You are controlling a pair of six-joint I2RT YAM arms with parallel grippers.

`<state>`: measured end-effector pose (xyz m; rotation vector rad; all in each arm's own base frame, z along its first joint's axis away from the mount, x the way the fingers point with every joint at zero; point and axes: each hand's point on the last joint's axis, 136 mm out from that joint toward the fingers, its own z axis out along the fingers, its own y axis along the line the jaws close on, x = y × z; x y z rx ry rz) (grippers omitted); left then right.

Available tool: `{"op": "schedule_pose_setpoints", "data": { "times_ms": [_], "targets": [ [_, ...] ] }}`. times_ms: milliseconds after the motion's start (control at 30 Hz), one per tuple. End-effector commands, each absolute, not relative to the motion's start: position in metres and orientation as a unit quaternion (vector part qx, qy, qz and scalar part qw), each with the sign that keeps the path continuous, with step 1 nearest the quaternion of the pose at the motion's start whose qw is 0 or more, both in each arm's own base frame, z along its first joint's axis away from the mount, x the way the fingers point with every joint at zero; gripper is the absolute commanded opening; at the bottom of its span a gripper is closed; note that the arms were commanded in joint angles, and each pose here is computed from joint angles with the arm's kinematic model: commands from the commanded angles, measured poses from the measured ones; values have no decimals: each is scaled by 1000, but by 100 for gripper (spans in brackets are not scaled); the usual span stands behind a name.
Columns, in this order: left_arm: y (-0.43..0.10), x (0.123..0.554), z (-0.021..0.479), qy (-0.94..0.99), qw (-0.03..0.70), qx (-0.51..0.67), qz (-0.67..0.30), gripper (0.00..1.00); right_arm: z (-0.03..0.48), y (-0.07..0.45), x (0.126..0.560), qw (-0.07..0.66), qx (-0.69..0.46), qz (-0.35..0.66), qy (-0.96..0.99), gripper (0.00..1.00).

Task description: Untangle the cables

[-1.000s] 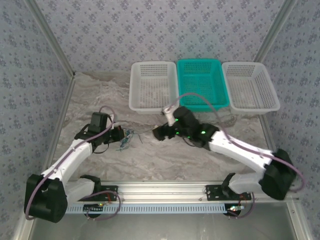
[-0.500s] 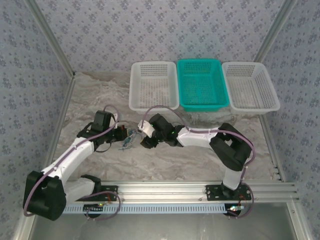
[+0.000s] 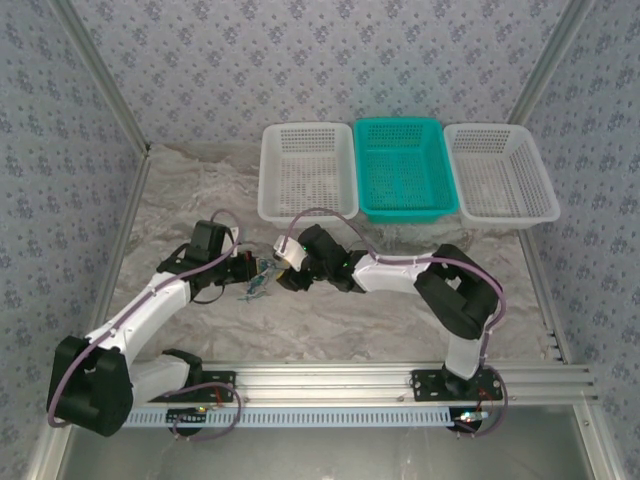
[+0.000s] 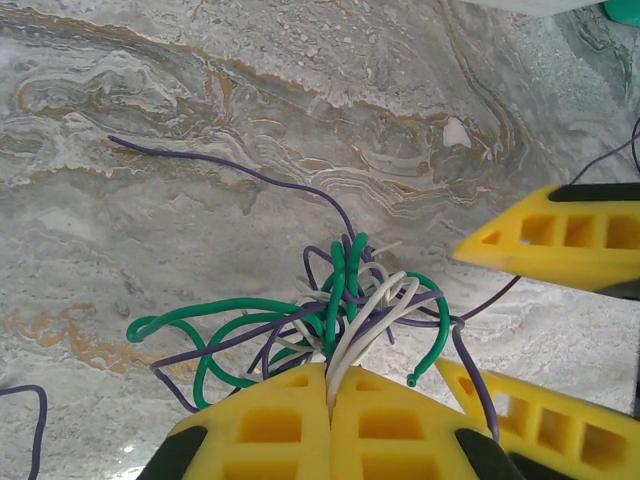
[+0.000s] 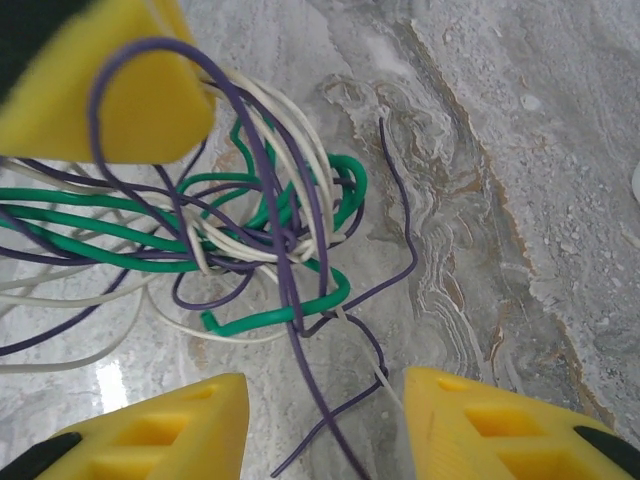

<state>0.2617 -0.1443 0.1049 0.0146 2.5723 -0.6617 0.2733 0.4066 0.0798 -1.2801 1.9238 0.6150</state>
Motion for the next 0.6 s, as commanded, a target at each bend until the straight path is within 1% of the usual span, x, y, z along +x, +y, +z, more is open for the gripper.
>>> {"op": "schedule_pose_setpoints", "data": {
  "times_ms": [0,33,100,167,200,333,467,567],
  "targets": [
    [-153,271,124,929,265,27,-258,0,73,413,277,364,-499,246,747,46],
    [-153,271,124,929,264,28,-259,0,71,413,278,363,-500,245,747,42],
    [-152,271,124,929,265,27,-255,0,68,413,279,363,-499,244,748,26],
    [-148,271,121,932,266,21,-244,0,67,411,280,363,-496,243,750,6],
    [-144,271,119,935,266,15,-234,0,67,410,279,363,-494,242,752,0],
    [-112,275,110,947,276,-49,-158,0,71,397,286,380,-446,243,773,0],
    [-71,273,104,946,288,-128,-69,0,73,369,305,408,-327,240,818,0],
    [-51,269,99,943,283,-173,-41,0,69,339,316,419,-237,213,850,0]
  ]
}}
